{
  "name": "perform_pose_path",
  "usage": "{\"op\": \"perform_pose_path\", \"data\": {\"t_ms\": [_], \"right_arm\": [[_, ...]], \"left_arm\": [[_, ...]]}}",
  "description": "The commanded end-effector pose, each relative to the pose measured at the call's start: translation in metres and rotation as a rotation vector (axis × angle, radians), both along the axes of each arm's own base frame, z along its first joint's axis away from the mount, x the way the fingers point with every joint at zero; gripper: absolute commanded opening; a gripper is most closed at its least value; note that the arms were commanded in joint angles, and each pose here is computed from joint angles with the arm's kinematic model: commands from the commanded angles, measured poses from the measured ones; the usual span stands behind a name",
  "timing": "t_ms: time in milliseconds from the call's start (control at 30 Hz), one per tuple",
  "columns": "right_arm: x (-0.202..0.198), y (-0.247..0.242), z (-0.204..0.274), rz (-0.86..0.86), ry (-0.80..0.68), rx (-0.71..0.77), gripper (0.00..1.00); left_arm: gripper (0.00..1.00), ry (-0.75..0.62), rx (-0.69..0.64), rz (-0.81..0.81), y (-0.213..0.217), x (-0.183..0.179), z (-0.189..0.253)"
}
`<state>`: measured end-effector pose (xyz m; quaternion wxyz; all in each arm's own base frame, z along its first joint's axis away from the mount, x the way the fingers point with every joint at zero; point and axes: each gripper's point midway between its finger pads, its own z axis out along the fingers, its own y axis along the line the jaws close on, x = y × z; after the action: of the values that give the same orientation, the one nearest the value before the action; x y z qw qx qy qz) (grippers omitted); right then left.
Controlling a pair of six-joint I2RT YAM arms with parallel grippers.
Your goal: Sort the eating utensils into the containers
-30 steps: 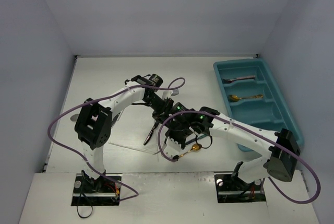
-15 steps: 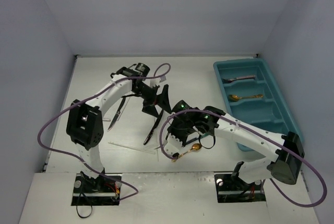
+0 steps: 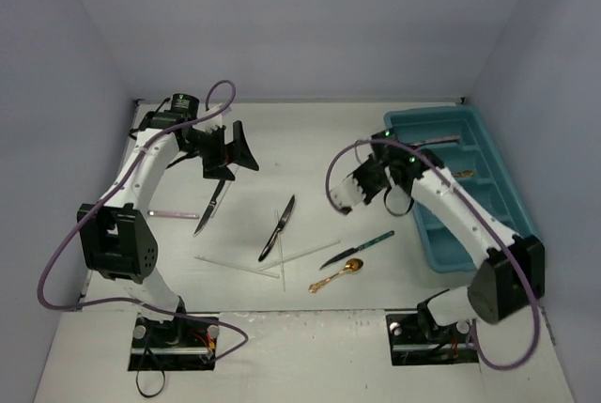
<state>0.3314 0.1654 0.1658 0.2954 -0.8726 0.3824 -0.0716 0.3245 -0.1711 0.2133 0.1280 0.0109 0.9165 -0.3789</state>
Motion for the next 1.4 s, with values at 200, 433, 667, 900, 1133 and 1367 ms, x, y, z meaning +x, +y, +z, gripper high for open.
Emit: {"op": "perform_pose_path", "data": {"t_ms": [200, 433, 667, 900, 1133, 1367], "right_arm": [[0.142, -0.158, 0.04, -0.167, -0.211, -0.117, 0.0], [0.168, -0.215, 0.021, -0.231, -0.19, -0.15, 0.0], [0.191, -0.25, -0.011, -0.249, -0.158, -0.2, 0.0], [0.223, -0.265, -0.023, -0.241, -0.174, -0.227, 0.0], [0.236, -0.271, -0.031, -0.243, -0.177, -0.247, 0.09], [0.231, -0.257, -0.009, -0.259, -0.205, -0.175, 0.34]], "left_arm": [[0.91, -0.048, 0.015, 0.012, 0.007, -0.014, -0.007], [0.91, -0.036, 0.062, 0.048, 0.014, -0.015, -0.022], [0.91, -0.13, 0.148, 0.137, 0.031, -0.006, -0.027], [0.91, -0.118, 0.174, 0.129, 0.034, -0.02, -0.043], [0.91, -0.142, 0.234, 0.117, 0.04, -0.027, -0.05], [0.91, -0.288, 0.301, -0.055, 0.022, -0.038, -0.042]]}}
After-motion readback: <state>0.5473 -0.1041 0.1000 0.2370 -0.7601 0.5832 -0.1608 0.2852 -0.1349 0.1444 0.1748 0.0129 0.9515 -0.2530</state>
